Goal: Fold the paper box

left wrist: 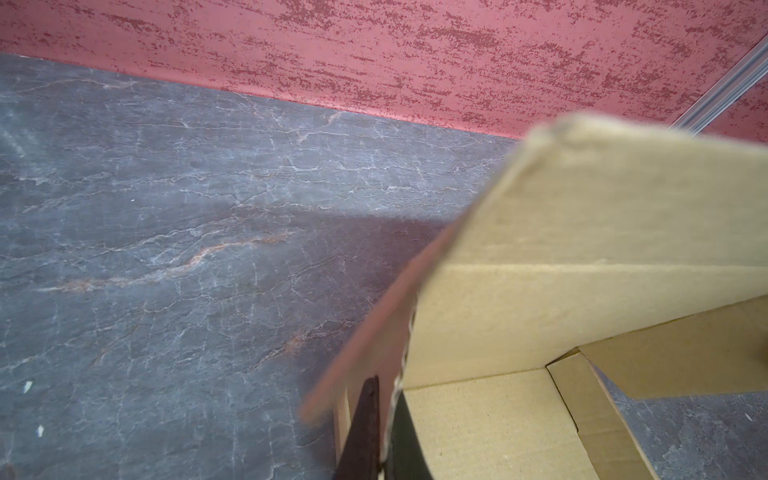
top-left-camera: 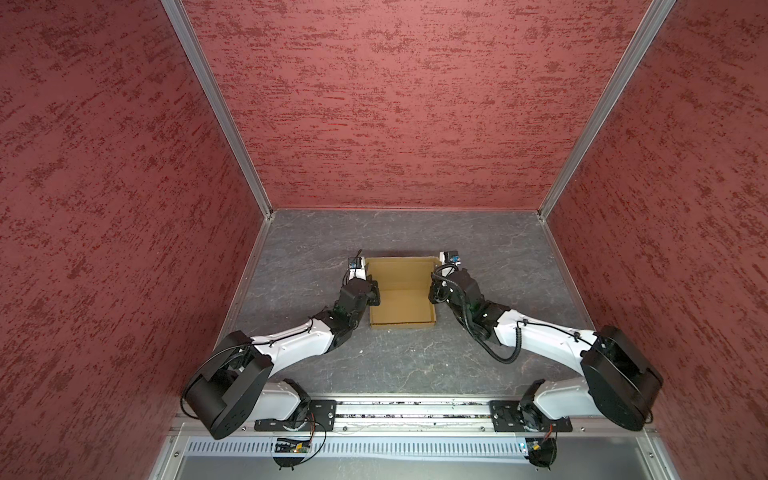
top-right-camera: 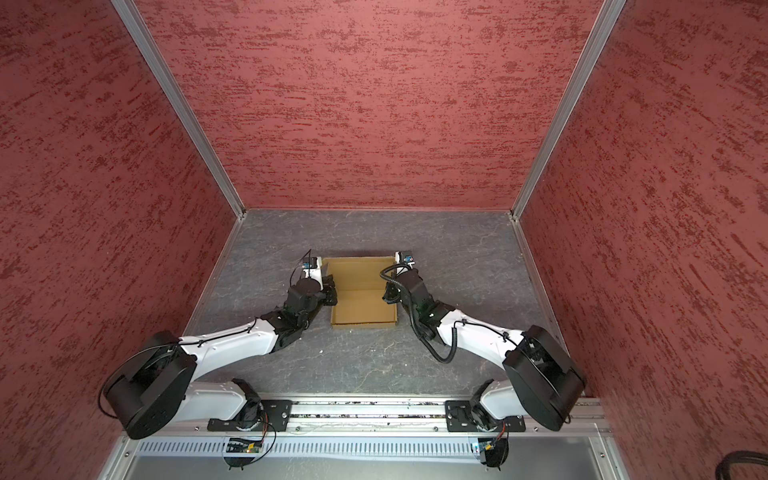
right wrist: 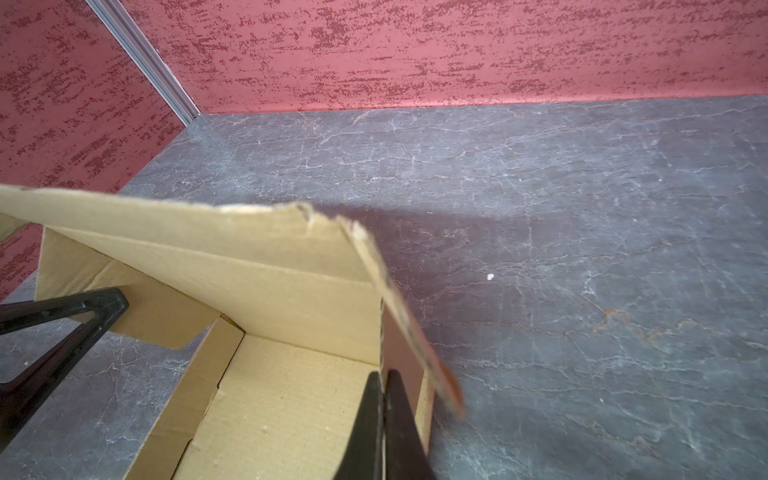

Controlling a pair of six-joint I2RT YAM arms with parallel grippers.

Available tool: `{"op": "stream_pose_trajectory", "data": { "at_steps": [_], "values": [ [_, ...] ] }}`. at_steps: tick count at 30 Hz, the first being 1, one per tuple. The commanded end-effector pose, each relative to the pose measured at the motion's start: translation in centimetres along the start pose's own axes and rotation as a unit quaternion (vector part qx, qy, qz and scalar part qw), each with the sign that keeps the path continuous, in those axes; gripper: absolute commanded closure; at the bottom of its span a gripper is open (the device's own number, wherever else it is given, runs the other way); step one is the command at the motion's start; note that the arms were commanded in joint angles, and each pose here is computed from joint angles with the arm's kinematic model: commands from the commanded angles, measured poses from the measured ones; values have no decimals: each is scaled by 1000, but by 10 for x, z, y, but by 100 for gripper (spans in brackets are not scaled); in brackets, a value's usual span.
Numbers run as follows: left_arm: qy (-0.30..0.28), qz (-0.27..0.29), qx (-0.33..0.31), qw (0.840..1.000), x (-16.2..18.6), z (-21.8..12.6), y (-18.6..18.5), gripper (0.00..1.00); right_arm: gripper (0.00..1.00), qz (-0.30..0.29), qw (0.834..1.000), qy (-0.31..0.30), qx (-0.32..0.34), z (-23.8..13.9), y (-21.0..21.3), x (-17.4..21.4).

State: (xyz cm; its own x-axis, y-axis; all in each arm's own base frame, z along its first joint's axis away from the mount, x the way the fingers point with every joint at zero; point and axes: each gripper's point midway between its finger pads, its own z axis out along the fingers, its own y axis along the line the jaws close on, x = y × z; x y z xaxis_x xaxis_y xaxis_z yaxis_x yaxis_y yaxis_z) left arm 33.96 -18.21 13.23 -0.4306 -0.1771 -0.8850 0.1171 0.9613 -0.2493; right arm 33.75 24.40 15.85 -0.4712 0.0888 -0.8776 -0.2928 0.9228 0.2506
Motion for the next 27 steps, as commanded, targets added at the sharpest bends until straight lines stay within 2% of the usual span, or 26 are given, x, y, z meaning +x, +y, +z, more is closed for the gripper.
{"op": "stream_pose_trajectory", "data": {
  "at_steps": [1, 19, 27],
  "values": [
    [55, 8, 11, 998, 41, -1, -2, 99, 96, 3, 999, 4, -38, -7, 18, 8],
    [39, 24, -12, 999, 53, -15, 6, 99, 96, 2, 999, -9, -44, -20, 15, 15],
    [36, 28, -21, 999, 52, -15, 8, 99, 92, 1, 999, -10, -46, -22, 18, 13]
  ]
}}
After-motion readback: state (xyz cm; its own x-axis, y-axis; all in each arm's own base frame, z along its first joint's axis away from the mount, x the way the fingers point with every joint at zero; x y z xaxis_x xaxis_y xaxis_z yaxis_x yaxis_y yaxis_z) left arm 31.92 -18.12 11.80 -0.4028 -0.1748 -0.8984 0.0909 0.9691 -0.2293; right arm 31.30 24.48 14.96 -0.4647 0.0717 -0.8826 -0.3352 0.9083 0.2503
